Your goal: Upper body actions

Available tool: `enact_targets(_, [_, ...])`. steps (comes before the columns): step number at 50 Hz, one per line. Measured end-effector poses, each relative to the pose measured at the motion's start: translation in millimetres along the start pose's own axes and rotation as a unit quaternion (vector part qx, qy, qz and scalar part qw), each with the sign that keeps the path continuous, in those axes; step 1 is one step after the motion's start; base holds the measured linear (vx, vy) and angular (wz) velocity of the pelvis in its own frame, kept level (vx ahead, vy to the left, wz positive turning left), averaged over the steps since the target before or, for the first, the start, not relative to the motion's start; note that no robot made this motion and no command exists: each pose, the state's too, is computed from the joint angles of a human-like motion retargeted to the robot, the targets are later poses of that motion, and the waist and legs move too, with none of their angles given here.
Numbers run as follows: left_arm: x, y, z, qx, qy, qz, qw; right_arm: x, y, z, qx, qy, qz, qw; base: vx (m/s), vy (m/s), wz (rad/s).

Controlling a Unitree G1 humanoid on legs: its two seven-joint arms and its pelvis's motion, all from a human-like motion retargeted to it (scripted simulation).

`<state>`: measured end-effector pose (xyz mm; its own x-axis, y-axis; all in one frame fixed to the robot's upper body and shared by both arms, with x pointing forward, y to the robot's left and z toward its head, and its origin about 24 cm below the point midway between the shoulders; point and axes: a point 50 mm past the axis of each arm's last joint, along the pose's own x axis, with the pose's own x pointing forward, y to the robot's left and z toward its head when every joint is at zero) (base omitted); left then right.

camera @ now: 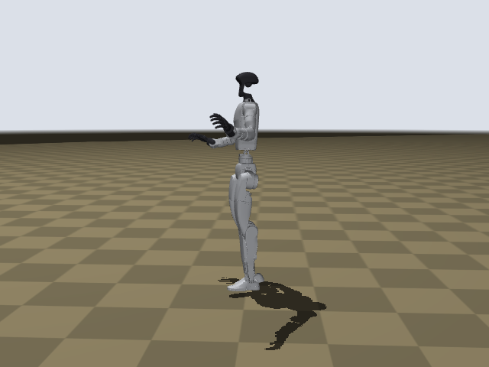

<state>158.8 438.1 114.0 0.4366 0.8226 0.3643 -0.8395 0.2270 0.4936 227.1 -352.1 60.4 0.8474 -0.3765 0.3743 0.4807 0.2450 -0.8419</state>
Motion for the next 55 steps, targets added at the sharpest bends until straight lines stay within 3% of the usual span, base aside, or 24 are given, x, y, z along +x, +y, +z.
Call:
enact_targets(4, [-56.1,6.3,-92.6,0.198,0.164,-0.141,0.956,-96.3,79.8,-31.1,-0.019,0.125,0.300,0.946,0.01,-0.05,-0.05])
enact_targets(5, [-81.6,7.1,-120.0,0.252,0.225,-0.193,0.921,-133.3,99.4,-35.2,-0.015,0.166,0.397,0.902,0.00,0.00,0.00])
enact_targets(8, [-158.4,1.7,-171.2,0.318,0.365,-0.337,0.808,-227.9,125.4,-41.0,-0.022,0.310,0.547,0.777,0.00,0.00,0.00])
enact_targets(13, [-284.4,2.3,-200.1,0.338,0.494,-0.501,0.625,-349.1,119.0,-17.1,0.040,0.510,0.630,0.585,0.00,0.00,0.00])
enact_targets(17, [-364.6,16.0,-192.9,0.329,0.569,-0.551,0.515,-388.8,107.5,1.3,0.103,0.613,0.611,0.490,0.01,-0.01,-0.11])
enact_targets(24, [-422.3,31.1,-178.2,0.254,0.615,-0.593,0.454,-363.9,106.6,-19.3,0.207,0.733,0.446,0.470,0.00,0.00,0.00])
enact_targets(30, [-404.3,32.3,-185.7,0.275,0.594,-0.587,0.476,-238.3,97.9,-81.5,0.416,0.751,0.135,0.495,0.00,-0.02,0.22])
enact_targets(33, [-385.1,26.7,-190.6,0.291,0.571,-0.584,0.498,-148.0,29.1,-138.0,0.515,0.681,-0.101,0.510,0.02,-0.03,0.50])
enact_targets(35, [-373.4,24.9,-193.4,0.295,0.562,-0.579,0.511,-88.1,-43.1,-163.7,0.539,0.603,-0.255,0.530,0.01,-0.08,0.50])
enact_targets(37, [-365.2,22.8,-194.9,0.294,0.559,-0.574,0.521,-34.7,-111.9,-165.5,0.524,0.520,-0.342,0.581,-0.03,-0.10,0.30])
enact_targets(41, [-353.1,18.3,-196.5,0.279,0.568,-0.560,0.535,70.5,-252.2,-95.6,0.388,0.317,-0.384,0.776,-0.11,-0.07,-0.11])
enact_targets(43, [-351.2,16.5,-196.3,0.277,0.572,-0.562,0.529,101.2,-308.2,-32.6,0.239,0.217,-0.415,0.851,-0.08,-0.01,-0.26])
enact_targets(45, [-347.6,14.5,-196.4,0.284,0.566,-0.568,0.526,108.4,-352.4,31.5,0.073,0.117,-0.481,0.866,-0.08,-0.03,-0.09])
enact_targets(50, [-329.5,6.4,-197.4,0.306,0.535,-0.568,0.545,70.3,-393.1,182.9,-0.219,-0.161,-0.623,0.734,-0.05,-0.07,0.12])
enact_targets(55, [-297.3,-5.0,-197.4,0.319,0.505,-0.567,0.568,-18.8,-335.2,292.3,-0.335,-0.476,-0.612,0.535,-0.01,-0.04,0.07])
